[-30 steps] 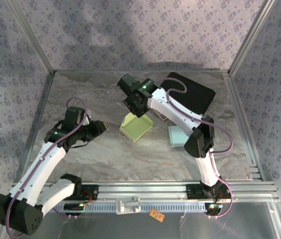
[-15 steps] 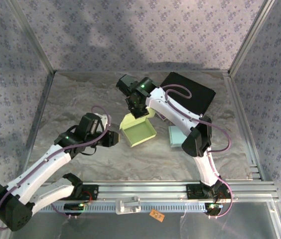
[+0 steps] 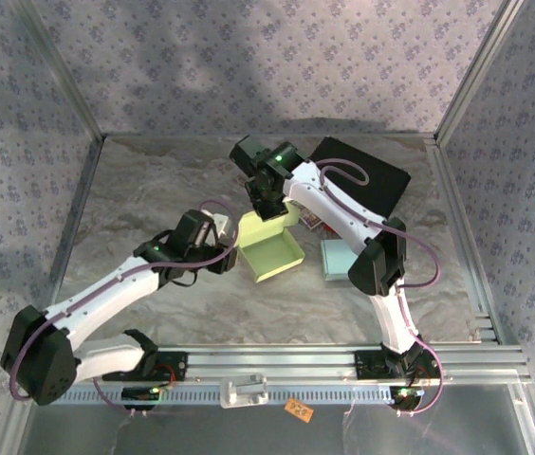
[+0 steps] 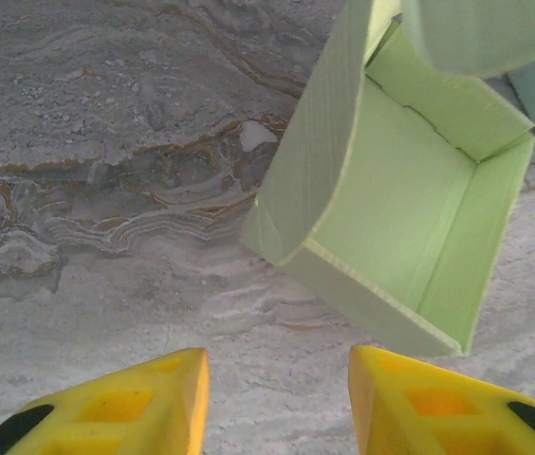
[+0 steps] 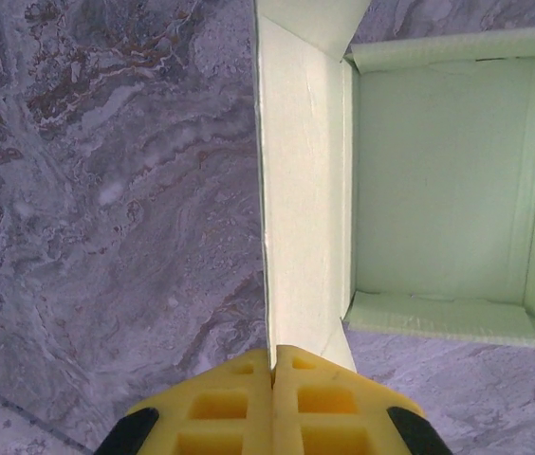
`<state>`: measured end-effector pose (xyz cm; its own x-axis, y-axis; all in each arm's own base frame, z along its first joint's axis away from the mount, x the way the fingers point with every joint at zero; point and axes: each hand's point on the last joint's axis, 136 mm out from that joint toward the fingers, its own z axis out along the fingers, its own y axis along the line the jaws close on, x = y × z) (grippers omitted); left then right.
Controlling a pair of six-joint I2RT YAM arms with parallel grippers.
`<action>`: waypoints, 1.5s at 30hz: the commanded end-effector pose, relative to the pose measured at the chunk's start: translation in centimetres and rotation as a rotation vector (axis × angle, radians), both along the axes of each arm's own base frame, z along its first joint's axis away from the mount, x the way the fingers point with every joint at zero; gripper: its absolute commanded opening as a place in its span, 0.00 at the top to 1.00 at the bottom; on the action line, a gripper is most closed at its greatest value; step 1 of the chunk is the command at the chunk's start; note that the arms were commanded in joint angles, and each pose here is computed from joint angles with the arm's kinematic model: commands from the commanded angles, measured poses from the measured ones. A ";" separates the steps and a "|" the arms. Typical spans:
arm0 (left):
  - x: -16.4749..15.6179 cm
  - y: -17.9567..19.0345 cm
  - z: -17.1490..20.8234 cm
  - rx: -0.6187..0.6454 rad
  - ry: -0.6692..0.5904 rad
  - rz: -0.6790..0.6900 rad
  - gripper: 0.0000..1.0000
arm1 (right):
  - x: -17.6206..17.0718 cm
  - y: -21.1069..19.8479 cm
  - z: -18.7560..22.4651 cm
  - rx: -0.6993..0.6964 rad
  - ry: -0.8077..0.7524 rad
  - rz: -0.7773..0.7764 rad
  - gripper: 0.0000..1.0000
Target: Fold the paper box
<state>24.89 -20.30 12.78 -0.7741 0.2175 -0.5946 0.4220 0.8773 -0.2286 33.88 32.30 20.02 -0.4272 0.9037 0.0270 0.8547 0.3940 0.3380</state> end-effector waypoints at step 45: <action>0.2 2.0 4.9 -0.003 -0.163 -0.350 1.00 | 0.6 -8.8 8.1 -0.297 -0.869 1.144 0.27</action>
<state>26.84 -18.07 18.78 -0.5832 0.3677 -0.7244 0.6224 0.7753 -0.1076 33.92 23.04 28.53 -0.7658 0.2626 -0.5870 -0.0398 0.8918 0.4508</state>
